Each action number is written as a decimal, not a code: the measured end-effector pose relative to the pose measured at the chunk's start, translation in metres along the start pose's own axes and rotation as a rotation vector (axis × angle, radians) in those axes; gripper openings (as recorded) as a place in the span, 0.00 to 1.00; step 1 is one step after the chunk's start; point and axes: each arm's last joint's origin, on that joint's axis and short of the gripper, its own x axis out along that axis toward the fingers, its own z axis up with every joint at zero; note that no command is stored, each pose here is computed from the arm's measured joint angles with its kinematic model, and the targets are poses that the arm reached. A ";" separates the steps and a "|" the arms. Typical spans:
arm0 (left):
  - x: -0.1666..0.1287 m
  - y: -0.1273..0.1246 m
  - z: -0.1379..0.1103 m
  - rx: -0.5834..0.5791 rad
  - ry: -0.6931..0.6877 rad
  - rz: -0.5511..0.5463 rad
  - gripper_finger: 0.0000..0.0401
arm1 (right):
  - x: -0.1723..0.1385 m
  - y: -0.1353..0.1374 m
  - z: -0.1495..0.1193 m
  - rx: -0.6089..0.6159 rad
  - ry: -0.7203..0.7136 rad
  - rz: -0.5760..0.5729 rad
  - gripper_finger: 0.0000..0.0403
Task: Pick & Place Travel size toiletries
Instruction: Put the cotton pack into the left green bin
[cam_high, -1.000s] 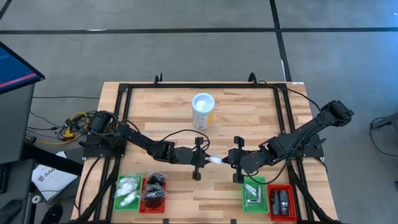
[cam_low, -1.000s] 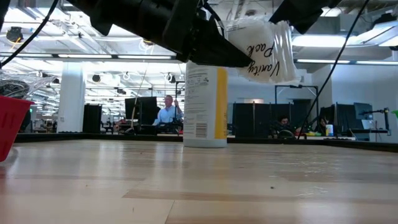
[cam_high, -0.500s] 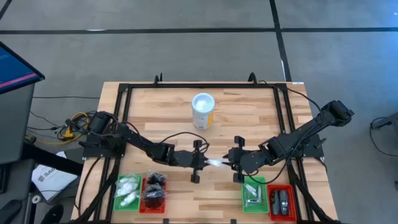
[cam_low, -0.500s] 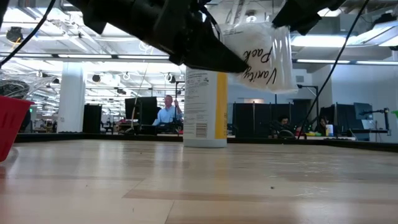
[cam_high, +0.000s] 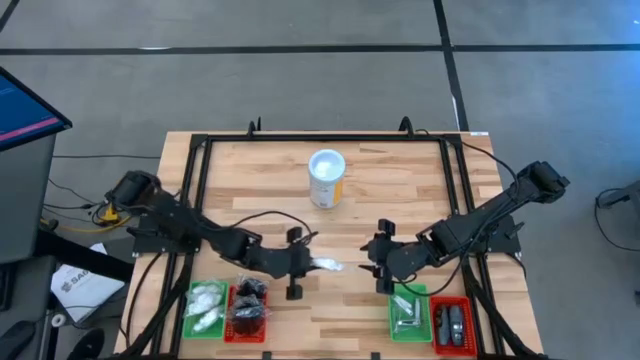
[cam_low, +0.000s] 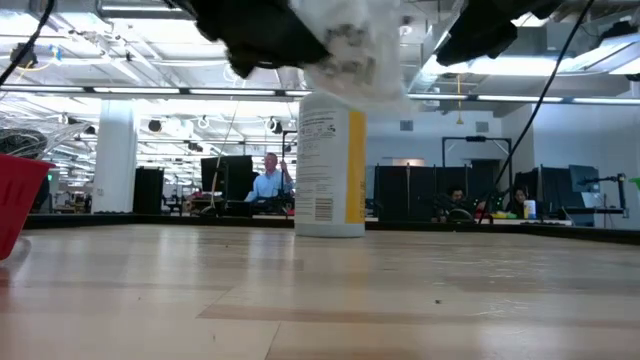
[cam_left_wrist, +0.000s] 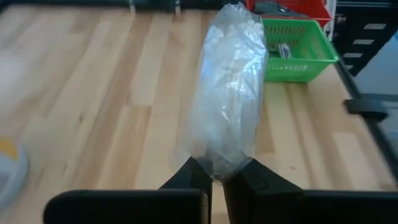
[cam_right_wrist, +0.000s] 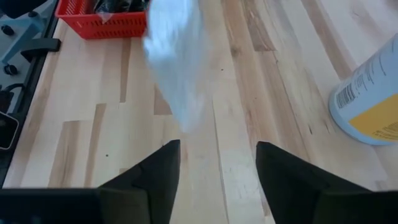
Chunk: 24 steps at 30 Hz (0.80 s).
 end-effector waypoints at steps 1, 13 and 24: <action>-0.006 -0.001 0.000 -0.020 0.013 -0.003 0.02 | 0.000 0.000 0.000 0.006 0.000 0.000 0.50; -0.066 -0.016 -0.003 -0.142 0.139 -0.061 0.02 | 0.000 0.000 0.000 0.009 0.000 -0.001 0.45; -0.116 -0.031 -0.019 -0.235 0.267 -0.107 0.02 | 0.000 0.000 0.000 0.009 0.000 -0.001 0.41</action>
